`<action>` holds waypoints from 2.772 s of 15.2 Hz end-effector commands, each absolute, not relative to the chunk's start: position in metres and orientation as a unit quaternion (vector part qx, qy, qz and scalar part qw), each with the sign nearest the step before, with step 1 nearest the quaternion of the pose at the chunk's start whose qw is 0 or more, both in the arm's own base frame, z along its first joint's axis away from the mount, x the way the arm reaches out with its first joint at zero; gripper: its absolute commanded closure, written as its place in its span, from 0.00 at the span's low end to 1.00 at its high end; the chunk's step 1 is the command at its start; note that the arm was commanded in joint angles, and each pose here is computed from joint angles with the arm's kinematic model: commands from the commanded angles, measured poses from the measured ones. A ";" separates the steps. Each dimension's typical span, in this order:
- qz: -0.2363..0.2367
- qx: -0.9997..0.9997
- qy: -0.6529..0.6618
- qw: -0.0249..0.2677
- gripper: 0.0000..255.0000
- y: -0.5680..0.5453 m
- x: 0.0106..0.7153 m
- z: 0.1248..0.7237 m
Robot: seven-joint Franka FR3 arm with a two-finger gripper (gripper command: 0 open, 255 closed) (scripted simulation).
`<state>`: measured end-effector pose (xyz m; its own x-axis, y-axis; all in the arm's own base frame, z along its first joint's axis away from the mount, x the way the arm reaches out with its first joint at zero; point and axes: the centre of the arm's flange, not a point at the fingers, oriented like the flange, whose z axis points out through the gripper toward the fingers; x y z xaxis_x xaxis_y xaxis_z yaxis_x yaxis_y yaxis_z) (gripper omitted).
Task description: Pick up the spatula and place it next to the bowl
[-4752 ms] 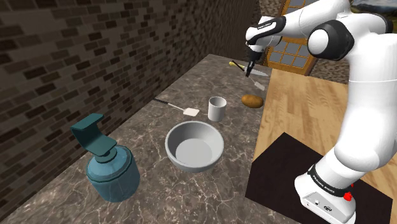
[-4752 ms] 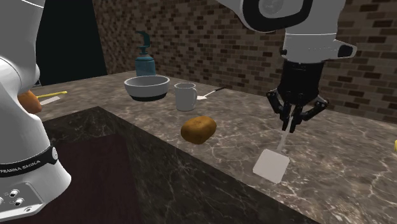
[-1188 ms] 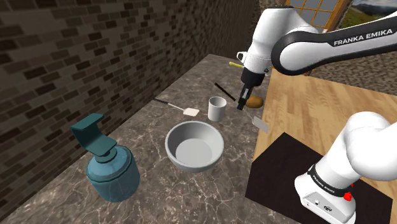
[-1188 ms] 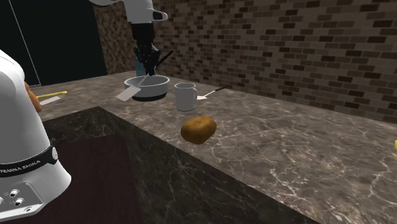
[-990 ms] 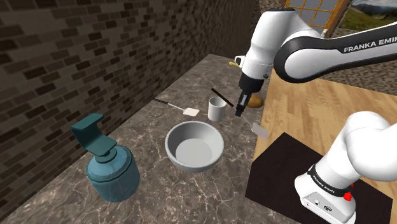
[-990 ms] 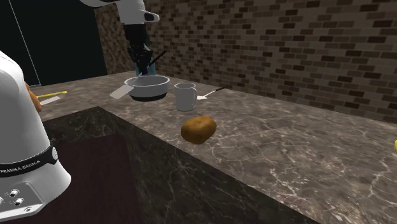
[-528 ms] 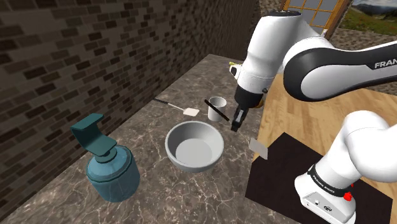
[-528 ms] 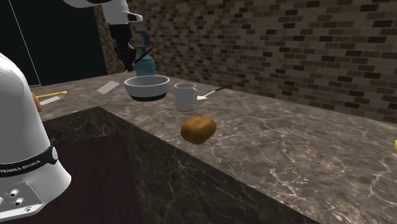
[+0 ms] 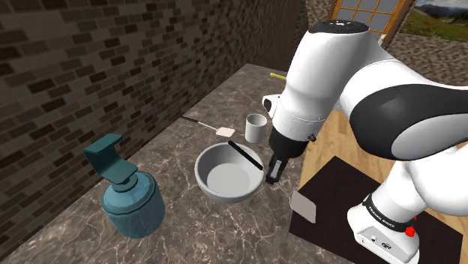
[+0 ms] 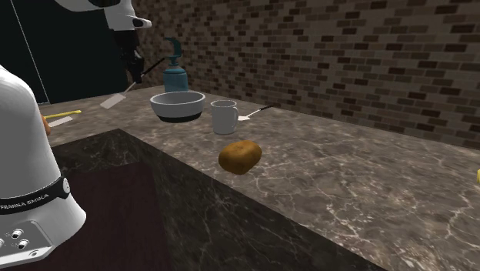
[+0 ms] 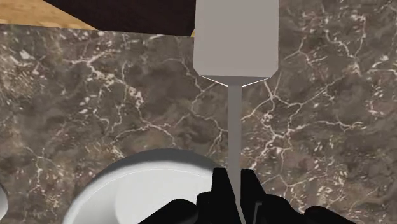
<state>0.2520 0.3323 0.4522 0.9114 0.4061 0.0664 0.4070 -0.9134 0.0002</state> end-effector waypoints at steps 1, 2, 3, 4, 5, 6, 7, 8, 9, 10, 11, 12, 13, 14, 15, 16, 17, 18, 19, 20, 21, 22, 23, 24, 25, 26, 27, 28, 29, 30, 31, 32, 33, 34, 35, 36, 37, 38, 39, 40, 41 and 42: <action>-0.032 -0.978 -0.207 0.007 1.00 0.356 0.239 0.454; -0.032 -0.978 -0.207 0.007 1.00 0.368 0.232 0.454; -0.032 -0.978 -0.207 0.007 1.00 0.379 0.226 0.454; -0.032 -0.978 -0.207 0.007 1.00 0.391 0.219 0.454; -0.032 -0.978 -0.207 0.007 1.00 0.402 0.213 0.454; -0.032 -0.978 -0.207 0.007 1.00 0.414 0.206 0.454; -0.032 -0.978 -0.207 0.007 1.00 0.425 0.200 0.454; -0.032 -0.978 -0.207 0.007 1.00 0.437 0.193 0.454; -0.032 -0.978 -0.207 0.007 1.00 0.448 0.186 0.454; -0.032 -0.978 -0.207 0.007 1.00 0.460 0.180 0.454; -0.032 -0.978 -0.207 0.007 1.00 0.471 0.173 0.454; -0.032 -0.978 -0.207 0.007 1.00 0.483 0.167 0.454; -0.032 -0.978 -0.207 0.007 1.00 0.498 0.158 0.454; -0.032 -0.978 -0.207 0.007 1.00 0.498 0.158 0.449; -0.032 -0.978 -0.207 0.007 1.00 0.498 0.158 0.443; -0.032 -0.978 -0.207 0.007 1.00 0.498 0.158 0.438; -0.032 -0.978 -0.207 0.007 1.00 0.498 0.158 0.433; -0.032 -0.978 -0.207 0.007 1.00 0.498 0.158 0.427; -0.032 -0.978 -0.207 0.007 1.00 0.498 0.158 0.422; -0.032 -0.978 -0.207 0.007 1.00 0.498 0.158 0.417; -0.032 -0.978 -0.207 0.007 1.00 0.498 0.158 0.412; -0.032 -0.978 -0.207 0.007 1.00 0.498 0.158 0.406; -0.032 -0.978 -0.207 0.007 1.00 0.498 0.158 0.401; -0.032 -0.978 -0.207 0.007 1.00 0.498 0.158 0.396; -0.032 -0.978 -0.207 0.007 1.00 0.498 0.158 0.391; -0.032 -0.978 -0.207 0.007 1.00 0.498 0.158 0.385; -0.032 -0.978 -0.207 0.007 1.00 0.498 0.158 0.380; -0.032 -0.978 -0.207 0.007 1.00 0.498 0.158 0.375; -0.032 -0.978 -0.207 0.007 1.00 0.498 0.158 0.369; -0.032 -0.978 -0.207 0.007 1.00 0.498 0.158 0.364; -0.032 -0.978 -0.207 0.007 1.00 0.498 0.158 0.359; -0.032 -0.978 -0.207 0.007 1.00 0.498 0.158 0.354; -0.032 -0.978 -0.207 0.007 1.00 0.498 0.158 0.348; -0.032 -0.978 -0.207 0.007 1.00 0.498 0.158 0.343; -0.032 -0.978 -0.207 0.007 1.00 0.498 0.158 0.338; -0.032 -0.978 -0.207 0.007 1.00 0.498 0.158 0.332; -0.032 -0.978 -0.207 0.007 1.00 0.498 0.158 0.327; -0.032 -0.978 -0.207 0.007 1.00 0.498 0.158 0.322; -0.032 -0.978 -0.207 0.007 1.00 0.498 0.158 0.317; -0.032 -0.978 -0.207 0.007 1.00 0.498 0.158 0.311; -0.032 -0.978 -0.207 0.007 1.00 0.498 0.158 0.311; -0.032 -0.978 -0.207 0.007 1.00 0.498 0.158 0.311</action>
